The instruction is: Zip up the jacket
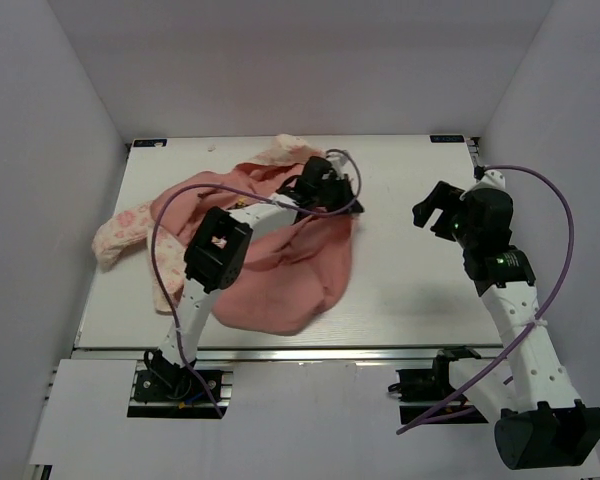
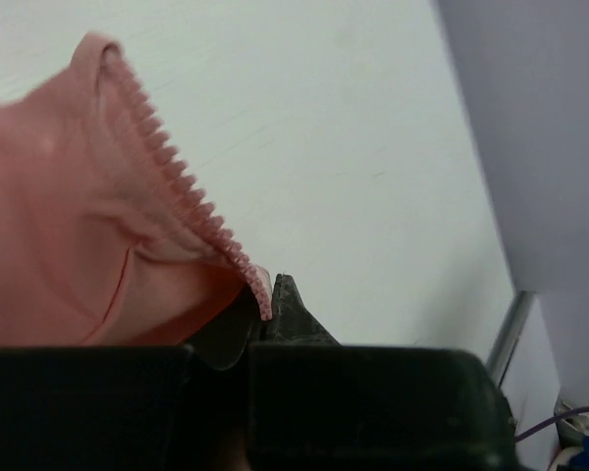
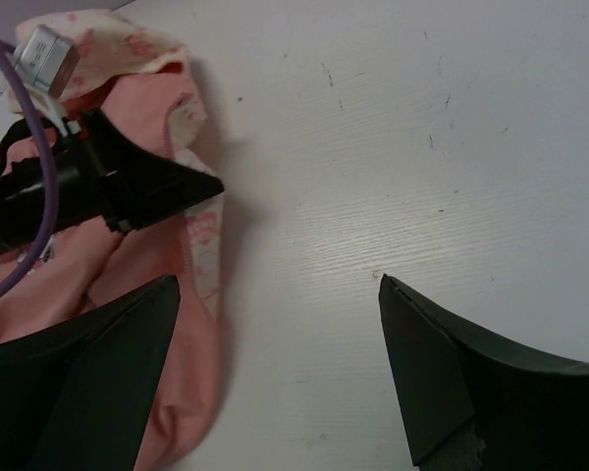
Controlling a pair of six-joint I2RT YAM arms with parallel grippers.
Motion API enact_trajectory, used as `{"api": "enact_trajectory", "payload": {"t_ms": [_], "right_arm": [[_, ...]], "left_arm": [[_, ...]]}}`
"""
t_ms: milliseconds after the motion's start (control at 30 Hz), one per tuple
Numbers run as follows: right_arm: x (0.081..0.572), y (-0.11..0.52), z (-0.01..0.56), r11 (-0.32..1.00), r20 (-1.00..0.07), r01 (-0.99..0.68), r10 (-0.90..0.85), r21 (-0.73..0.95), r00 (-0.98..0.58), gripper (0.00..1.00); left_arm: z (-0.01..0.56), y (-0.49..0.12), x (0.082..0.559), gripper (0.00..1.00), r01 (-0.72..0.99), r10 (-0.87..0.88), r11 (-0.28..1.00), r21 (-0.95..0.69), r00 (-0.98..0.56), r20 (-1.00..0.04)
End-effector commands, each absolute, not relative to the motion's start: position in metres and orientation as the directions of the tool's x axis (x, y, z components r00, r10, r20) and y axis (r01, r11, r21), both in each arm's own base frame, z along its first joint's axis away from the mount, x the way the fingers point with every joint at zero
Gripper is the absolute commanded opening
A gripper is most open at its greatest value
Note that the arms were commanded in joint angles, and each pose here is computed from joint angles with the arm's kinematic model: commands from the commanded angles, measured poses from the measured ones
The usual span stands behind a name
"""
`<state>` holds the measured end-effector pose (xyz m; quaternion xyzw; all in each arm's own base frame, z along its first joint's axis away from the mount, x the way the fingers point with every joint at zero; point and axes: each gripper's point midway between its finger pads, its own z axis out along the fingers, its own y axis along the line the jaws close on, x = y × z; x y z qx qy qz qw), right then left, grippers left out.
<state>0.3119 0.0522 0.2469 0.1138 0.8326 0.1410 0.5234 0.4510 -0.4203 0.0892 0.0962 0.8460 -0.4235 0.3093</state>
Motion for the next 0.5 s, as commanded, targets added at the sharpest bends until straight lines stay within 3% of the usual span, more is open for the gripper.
{"api": "enact_trajectory", "payload": {"t_ms": [0, 100, 167, 200, 233, 267, 300, 467], "right_arm": [[0.302, 0.055, 0.245, 0.927, -0.827, 0.037, 0.351, 0.374, -0.439, 0.87], [0.294, 0.056, 0.241, 0.922, -0.810, 0.040, 0.357, 0.384, -0.464, 0.89], [0.291, 0.056, 0.236, 0.923, -0.802, 0.047, 0.357, 0.383, -0.479, 0.89], [0.288, 0.059, 0.232, 0.921, -0.792, 0.041, 0.354, 0.386, -0.497, 0.89], [0.284, 0.063, 0.227, 0.917, -0.776, 0.031, 0.353, 0.397, -0.523, 0.89], [0.283, 0.064, 0.223, 0.918, -0.770, 0.026, 0.347, 0.396, -0.535, 0.89], [0.281, 0.066, 0.218, 0.916, -0.759, 0.019, 0.343, 0.400, -0.553, 0.89], [0.268, 0.080, 0.192, 0.908, -0.702, -0.033, 0.300, 0.419, -0.646, 0.89]], "left_arm": [[0.166, -0.482, 0.453, 0.00, 0.557, -0.129, 0.490, -0.670, -0.714, -0.688], [0.163, -0.507, 0.448, 0.04, 0.533, -0.130, 0.440, -0.723, -0.759, -0.638], [0.162, -0.508, 0.449, 0.34, 0.527, -0.131, 0.426, -0.735, -0.769, -0.626], [0.165, -0.506, 0.449, 0.67, 0.540, -0.121, 0.430, -0.724, -0.760, -0.638], [0.157, -0.499, 0.443, 0.87, 0.525, -0.085, 0.461, -0.716, -0.777, -0.624], [0.172, -0.492, 0.439, 0.97, 0.537, -0.078, 0.469, -0.701, -0.766, -0.638], [0.177, -0.483, 0.437, 0.98, 0.565, -0.054, 0.484, -0.668, -0.743, -0.667], [0.167, -0.397, 0.397, 0.98, 0.478, 0.044, 0.684, -0.551, -0.781, -0.623]]}}
